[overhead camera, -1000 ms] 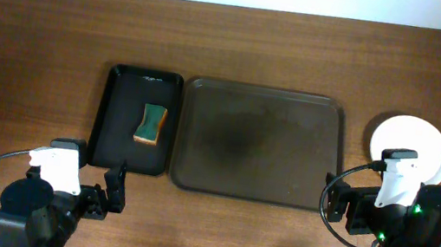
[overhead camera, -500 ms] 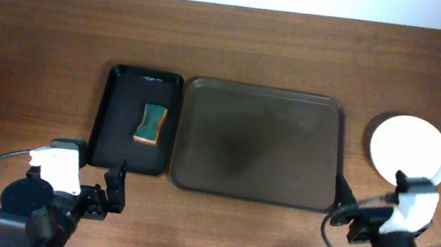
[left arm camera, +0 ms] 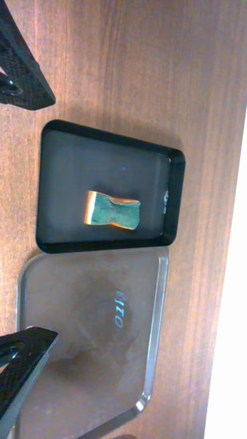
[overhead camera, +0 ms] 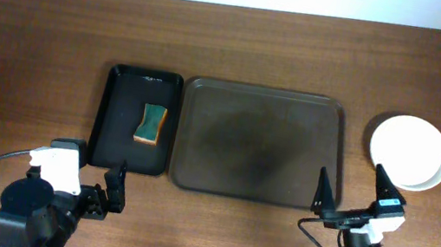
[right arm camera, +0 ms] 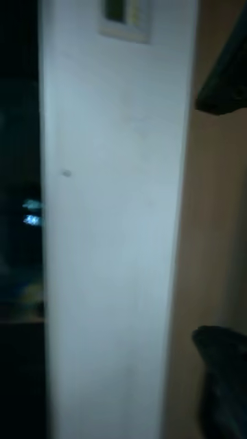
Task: Clean dirty plates on tray and stack at the side
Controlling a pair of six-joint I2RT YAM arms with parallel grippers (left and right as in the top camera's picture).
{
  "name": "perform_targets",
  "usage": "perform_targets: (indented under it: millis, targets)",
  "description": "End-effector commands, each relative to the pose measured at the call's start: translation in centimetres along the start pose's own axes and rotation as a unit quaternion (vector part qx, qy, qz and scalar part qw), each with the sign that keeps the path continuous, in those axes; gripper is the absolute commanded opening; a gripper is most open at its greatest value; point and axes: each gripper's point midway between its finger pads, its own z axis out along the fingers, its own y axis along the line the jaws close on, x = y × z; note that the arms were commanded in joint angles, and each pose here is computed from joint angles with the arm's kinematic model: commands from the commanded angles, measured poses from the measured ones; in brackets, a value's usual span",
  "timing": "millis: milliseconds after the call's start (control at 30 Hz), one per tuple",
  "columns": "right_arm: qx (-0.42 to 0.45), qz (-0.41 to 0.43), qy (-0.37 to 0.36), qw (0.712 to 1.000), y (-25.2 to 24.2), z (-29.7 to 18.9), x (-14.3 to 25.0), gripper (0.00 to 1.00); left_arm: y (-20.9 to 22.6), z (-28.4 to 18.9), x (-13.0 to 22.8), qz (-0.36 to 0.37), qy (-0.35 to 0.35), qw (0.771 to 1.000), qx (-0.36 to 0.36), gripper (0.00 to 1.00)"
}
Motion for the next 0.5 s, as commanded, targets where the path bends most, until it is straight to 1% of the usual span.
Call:
perform_targets:
  millis: [0, 67, 167, 267, 467]
  targets:
    - [0.022, -0.004, -0.005, 1.0, -0.7, 0.1, 2.3, 0.99, 0.0, 0.0, 0.1, 0.009, -0.001, 1.0, 0.0, 1.0]
    - [0.023, -0.007, 0.019, 1.0, -0.8, 0.1, 3.6, 0.99, 0.0, 0.0, 0.1, 0.009, -0.001, 1.0, 0.0, 1.0]
    - [0.019, -0.038, 0.065, 0.997, -0.8, -0.1, 5.8, 0.99, 0.0, 0.0, 0.1, 0.009, -0.001, 1.0, 0.0, 1.0]
    - [0.015, -0.041, 0.147, 0.988, -0.7, -1.0, 9.7, 0.99, 0.0, 0.0, 0.1, 0.009, -0.001, 1.0, 0.0, 1.0]
    - [0.014, -0.039, 0.149, 0.988, -0.7, -1.0, 9.8, 0.99, 0.0, 0.0, 0.1, 0.009, -0.001, 1.0, 0.0, 1.0]
